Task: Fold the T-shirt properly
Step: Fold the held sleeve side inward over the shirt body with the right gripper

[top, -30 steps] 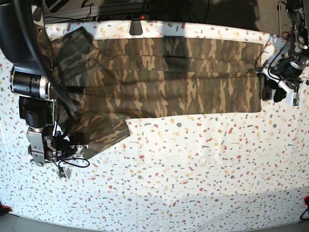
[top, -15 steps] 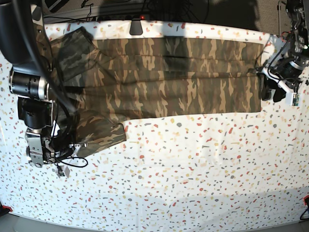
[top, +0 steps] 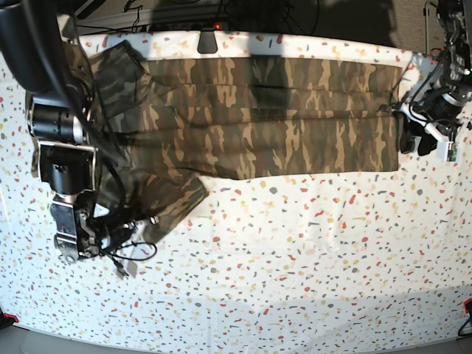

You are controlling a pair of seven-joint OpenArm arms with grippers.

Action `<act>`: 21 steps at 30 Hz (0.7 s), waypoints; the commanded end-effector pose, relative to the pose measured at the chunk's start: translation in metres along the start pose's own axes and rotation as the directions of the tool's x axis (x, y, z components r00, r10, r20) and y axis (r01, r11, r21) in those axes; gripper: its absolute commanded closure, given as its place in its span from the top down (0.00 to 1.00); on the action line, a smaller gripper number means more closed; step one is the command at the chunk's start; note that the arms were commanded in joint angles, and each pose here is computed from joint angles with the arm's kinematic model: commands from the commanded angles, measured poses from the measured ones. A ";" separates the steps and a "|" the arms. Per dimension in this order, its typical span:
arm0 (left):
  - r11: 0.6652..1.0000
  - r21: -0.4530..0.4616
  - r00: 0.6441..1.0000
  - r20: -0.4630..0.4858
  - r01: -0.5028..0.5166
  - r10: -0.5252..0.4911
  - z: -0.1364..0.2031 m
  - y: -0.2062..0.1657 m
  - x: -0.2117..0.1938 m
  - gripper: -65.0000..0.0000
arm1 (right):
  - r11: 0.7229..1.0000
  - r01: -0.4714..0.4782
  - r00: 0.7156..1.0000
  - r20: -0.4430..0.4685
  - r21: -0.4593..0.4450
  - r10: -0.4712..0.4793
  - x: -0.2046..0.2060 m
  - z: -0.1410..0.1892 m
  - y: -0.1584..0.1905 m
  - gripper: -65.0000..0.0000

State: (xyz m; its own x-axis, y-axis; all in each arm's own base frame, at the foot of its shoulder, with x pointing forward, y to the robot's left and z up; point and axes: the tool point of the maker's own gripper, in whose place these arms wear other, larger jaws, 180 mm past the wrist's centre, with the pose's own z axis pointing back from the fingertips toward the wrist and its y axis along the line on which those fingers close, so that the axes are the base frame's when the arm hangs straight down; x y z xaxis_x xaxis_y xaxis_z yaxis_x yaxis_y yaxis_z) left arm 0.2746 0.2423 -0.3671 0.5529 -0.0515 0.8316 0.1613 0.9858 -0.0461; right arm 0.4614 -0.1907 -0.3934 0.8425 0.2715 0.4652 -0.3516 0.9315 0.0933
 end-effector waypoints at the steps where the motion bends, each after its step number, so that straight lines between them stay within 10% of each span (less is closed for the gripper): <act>1: 1.000 0.005 0.999 0.051 0.015 -0.015 0.002 0.004 0.017 0.36 | 1.000 -0.015 0.997 0.073 -0.023 0.016 0.030 0.020 -0.010 0.00; 21: 1.000 0.009 0.999 0.047 0.021 -0.021 0.002 0.004 0.016 0.36 | 0.973 -0.232 0.946 0.230 -0.014 0.229 -0.068 0.060 0.091 0.00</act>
State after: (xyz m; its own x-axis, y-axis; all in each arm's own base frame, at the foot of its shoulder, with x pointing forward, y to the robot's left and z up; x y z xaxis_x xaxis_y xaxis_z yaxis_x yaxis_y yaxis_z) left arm 0.2742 0.2431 -0.3679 0.5555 -0.0605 0.8293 0.1621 0.9861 -0.0367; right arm 0.3403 -0.1390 -0.3734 0.6464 0.4184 0.6381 -0.5291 0.8483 -0.0203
